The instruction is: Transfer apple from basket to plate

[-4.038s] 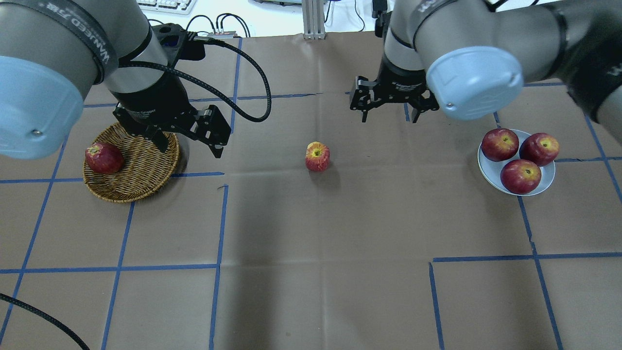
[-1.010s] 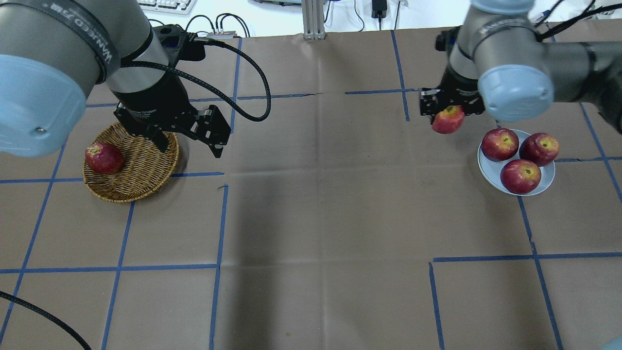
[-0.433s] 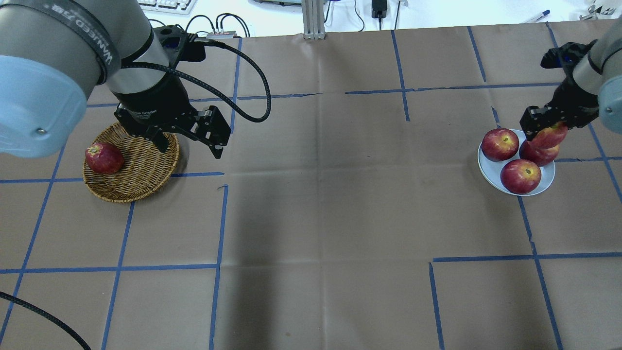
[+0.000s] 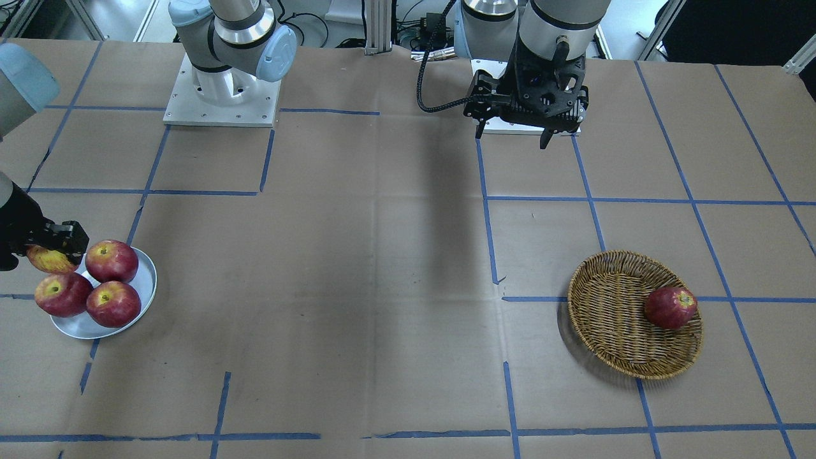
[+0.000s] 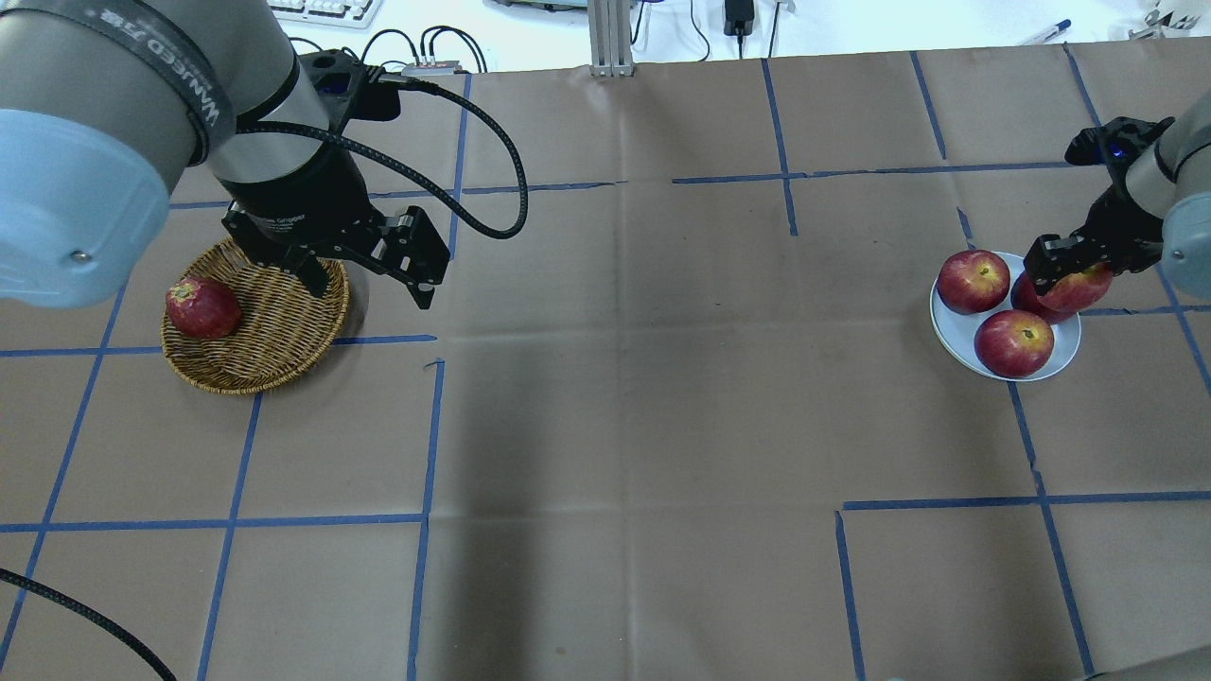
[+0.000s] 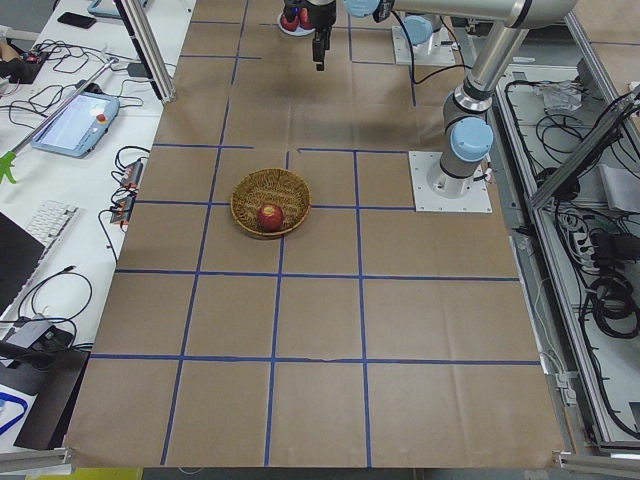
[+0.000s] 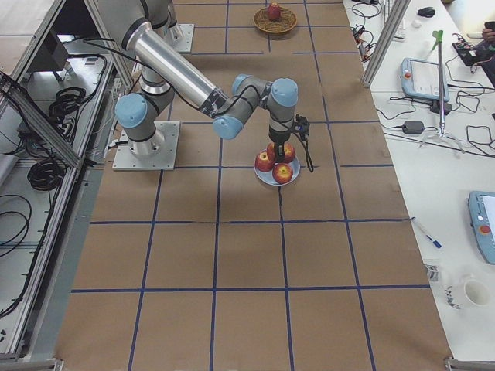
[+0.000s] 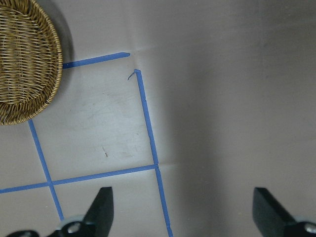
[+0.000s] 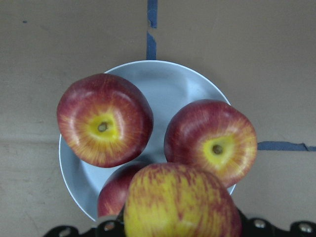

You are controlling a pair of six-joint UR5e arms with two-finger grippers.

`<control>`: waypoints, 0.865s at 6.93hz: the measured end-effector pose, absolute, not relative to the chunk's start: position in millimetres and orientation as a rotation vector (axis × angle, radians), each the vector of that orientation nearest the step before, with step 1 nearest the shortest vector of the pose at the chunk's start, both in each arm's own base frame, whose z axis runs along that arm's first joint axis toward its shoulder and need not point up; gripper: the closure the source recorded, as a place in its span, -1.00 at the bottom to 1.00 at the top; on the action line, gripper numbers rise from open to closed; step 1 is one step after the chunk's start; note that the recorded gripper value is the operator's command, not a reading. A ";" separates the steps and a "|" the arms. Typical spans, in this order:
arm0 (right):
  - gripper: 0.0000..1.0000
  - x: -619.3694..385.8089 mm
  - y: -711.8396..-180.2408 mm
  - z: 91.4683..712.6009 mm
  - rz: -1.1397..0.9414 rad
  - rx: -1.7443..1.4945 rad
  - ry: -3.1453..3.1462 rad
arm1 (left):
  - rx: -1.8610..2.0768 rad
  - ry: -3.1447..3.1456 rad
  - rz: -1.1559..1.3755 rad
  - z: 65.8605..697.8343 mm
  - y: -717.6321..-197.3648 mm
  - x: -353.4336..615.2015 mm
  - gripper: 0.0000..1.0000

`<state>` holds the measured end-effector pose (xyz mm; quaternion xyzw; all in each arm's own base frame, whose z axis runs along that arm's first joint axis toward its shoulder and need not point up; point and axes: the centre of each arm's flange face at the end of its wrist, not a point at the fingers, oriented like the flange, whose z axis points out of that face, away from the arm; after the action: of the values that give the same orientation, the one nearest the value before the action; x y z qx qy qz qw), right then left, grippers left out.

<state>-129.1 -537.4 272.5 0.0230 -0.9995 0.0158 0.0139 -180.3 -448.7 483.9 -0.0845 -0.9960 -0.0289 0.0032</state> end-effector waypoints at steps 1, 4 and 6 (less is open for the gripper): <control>-0.09 -123.6 -542.1 264.3 0.057 0.086 -3.113 | -0.265 -3.123 -0.091 483.9 -448.7 -180.3 -0.98; -1.00 -114.1 -551.5 249.3 0.052 0.121 -3.113 | -0.265 -3.123 -0.091 483.9 -448.7 -180.3 -0.98; -1.00 -117.4 -554.4 257.1 0.069 0.115 -3.104 | -0.265 -3.123 -0.091 483.9 -448.7 -180.3 -0.98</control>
<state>-117.4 -554.4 257.1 0.0372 -0.9989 0.0224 0.0171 -180.3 -448.7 483.9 -0.0845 -0.9960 -0.0289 0.0032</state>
